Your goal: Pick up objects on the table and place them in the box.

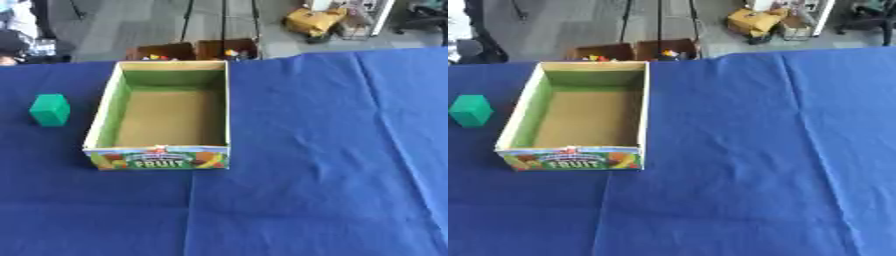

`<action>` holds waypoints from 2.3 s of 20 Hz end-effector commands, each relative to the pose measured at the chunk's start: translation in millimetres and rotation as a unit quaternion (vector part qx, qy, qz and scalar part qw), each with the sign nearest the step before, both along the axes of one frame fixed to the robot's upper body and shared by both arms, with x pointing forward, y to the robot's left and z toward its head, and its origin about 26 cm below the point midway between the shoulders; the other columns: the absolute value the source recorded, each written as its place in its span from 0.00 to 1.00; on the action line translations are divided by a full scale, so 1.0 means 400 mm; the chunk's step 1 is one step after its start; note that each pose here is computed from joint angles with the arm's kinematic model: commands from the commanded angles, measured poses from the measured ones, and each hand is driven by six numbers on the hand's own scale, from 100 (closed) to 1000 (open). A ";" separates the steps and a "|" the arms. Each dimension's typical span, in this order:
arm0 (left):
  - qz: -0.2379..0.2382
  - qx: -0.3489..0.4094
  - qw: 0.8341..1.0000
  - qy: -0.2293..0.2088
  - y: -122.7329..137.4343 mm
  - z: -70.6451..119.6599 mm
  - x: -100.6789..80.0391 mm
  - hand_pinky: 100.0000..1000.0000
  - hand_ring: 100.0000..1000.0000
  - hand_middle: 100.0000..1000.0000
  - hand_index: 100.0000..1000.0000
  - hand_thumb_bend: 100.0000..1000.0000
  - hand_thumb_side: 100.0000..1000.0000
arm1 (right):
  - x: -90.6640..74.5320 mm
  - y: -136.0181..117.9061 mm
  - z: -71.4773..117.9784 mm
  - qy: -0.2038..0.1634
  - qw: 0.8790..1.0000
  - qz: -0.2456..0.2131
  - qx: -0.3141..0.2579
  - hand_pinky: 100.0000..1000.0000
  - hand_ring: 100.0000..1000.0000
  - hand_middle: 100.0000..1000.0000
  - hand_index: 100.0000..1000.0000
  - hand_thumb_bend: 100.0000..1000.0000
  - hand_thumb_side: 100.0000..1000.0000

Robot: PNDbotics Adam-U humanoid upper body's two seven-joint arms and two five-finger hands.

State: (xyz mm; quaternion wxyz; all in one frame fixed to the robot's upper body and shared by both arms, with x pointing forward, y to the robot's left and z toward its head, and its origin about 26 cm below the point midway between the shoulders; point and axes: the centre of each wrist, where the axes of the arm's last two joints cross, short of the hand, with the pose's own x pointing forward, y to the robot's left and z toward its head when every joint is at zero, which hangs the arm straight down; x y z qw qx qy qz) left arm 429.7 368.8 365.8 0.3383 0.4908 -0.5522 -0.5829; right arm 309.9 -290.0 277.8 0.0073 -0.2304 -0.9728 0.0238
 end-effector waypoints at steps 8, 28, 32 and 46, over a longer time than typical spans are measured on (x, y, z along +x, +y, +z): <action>0.080 0.097 0.989 0.081 0.022 0.050 -0.020 1.00 1.00 1.00 1.00 0.84 0.74 | -0.014 -0.009 0.026 -0.012 1.000 -0.001 -0.017 0.66 0.68 0.47 0.65 0.00 0.74; 0.140 0.072 0.971 0.179 0.060 -0.007 0.028 1.00 1.00 1.00 1.00 0.53 0.55 | -0.015 -0.009 0.038 -0.016 1.000 0.001 -0.025 0.67 0.67 0.45 0.64 0.00 0.74; 0.160 0.074 0.966 0.191 0.069 -0.004 0.024 1.00 1.00 1.00 1.00 0.56 0.56 | -0.015 -0.009 0.041 -0.016 0.999 0.001 -0.028 0.67 0.66 0.45 0.64 0.00 0.75; 0.193 0.054 0.962 0.186 0.123 0.048 -0.027 1.00 1.00 1.00 1.00 0.43 0.51 | -0.020 -0.025 0.043 -0.012 0.999 -0.014 -0.037 0.68 0.66 0.43 0.64 0.00 0.74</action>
